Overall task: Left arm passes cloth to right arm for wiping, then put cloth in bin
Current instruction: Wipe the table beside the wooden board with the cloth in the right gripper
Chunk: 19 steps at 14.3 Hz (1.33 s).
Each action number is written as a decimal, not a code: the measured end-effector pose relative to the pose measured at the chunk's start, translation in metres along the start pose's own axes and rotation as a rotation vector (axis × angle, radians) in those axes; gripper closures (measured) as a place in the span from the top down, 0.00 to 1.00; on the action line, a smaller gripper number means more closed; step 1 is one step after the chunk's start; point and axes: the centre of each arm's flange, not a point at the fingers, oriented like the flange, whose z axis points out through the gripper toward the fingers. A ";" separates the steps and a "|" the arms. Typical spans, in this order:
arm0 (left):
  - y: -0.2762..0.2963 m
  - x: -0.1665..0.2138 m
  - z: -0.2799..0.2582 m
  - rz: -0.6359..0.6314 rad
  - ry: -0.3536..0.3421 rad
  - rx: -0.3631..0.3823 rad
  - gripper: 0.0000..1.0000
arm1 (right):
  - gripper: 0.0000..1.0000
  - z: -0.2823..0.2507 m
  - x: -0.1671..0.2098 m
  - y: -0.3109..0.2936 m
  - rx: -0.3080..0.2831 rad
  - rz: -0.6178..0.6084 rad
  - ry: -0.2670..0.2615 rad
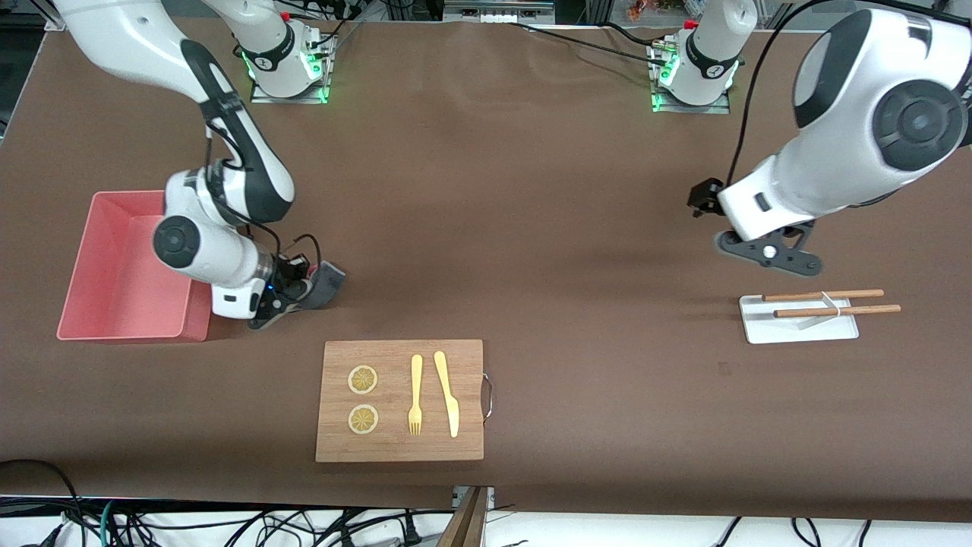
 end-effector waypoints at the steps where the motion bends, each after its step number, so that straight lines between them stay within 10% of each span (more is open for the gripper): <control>1: -0.019 -0.012 0.003 -0.030 0.036 -0.004 1.00 | 0.02 0.012 0.009 -0.012 0.000 0.022 0.004; 6: -0.079 -0.051 -0.018 -0.128 0.145 -0.008 1.00 | 0.02 0.043 0.061 -0.093 -0.005 0.174 0.005; 19: -0.077 -0.059 -0.022 -0.125 0.116 -0.012 1.00 | 0.02 0.046 0.183 -0.369 0.104 0.615 0.102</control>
